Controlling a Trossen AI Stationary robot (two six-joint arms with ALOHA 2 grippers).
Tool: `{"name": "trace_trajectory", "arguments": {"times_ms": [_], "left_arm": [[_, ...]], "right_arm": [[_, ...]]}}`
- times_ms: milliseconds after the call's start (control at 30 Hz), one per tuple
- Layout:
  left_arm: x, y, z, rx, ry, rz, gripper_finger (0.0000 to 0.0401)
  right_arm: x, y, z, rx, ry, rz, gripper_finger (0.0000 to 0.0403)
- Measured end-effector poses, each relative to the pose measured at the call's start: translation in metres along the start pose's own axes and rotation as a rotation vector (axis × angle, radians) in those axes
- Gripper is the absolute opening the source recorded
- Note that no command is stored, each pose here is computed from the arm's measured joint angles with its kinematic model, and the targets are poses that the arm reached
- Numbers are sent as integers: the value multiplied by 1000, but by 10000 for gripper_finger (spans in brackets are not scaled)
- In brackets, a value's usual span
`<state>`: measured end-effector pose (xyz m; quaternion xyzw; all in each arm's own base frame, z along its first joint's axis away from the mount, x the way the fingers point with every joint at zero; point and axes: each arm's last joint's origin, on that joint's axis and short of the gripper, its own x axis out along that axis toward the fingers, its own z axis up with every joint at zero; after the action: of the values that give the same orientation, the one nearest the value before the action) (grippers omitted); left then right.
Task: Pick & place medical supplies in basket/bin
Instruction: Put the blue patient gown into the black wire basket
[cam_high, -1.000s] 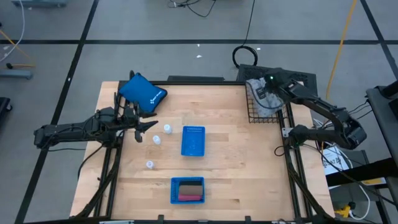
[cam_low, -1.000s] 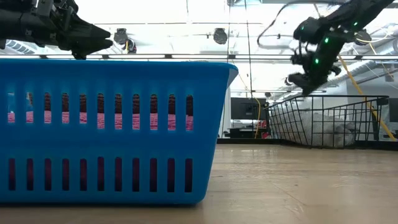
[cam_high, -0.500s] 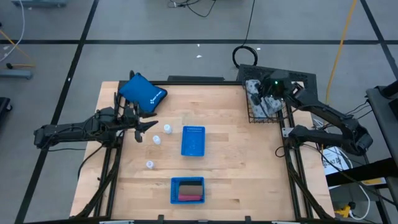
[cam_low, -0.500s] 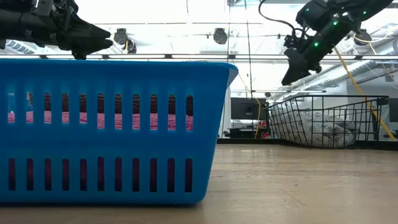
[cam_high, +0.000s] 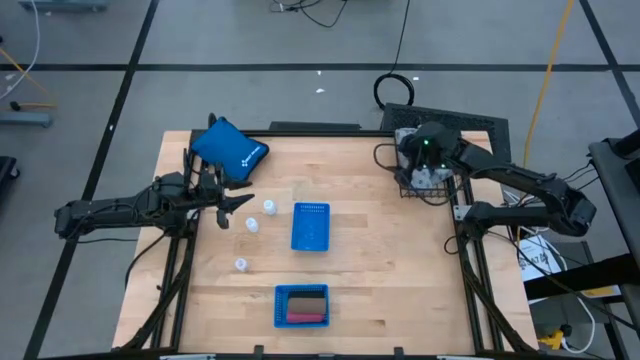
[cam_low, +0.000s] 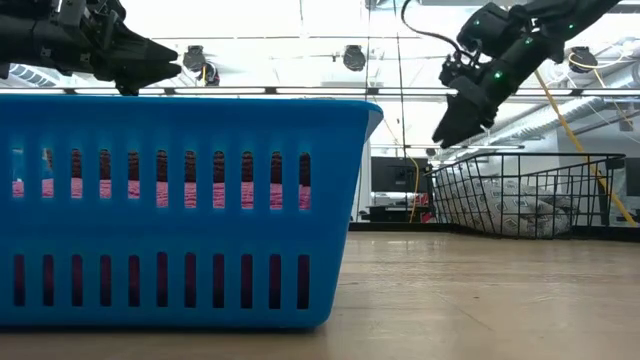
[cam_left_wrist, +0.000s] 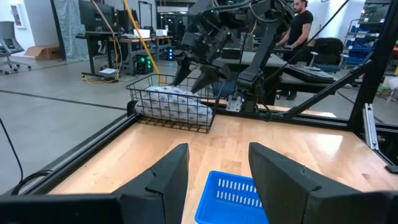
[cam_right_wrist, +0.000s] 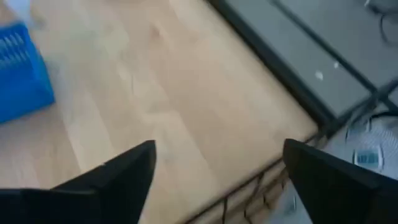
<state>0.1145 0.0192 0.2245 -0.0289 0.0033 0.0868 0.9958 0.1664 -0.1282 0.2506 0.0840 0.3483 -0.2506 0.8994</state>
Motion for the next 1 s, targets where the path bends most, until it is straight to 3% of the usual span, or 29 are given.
{"name": "trace_trajectory", "arguments": {"times_ms": [133,267,333,600,833,1000], "left_arm": [[0,0,0,0,0,0,177],[0,0,0,0,0,0,177],[0,0,0,0,0,0,177],[0,0,0,0,0,0,177],[0,0,0,0,1,0,177],[0,0,0,0,0,0,177]], "right_arm": [[-1,-1,6,13,-64,-53,362],[-3,-6,1,-11,33,-357,368],[-5,-6,-7,11,112,-434,365],[6,-1,-29,213,310,-405,355],[35,-2,-41,216,351,-415,353],[48,-4,-47,180,402,-519,346]]}}
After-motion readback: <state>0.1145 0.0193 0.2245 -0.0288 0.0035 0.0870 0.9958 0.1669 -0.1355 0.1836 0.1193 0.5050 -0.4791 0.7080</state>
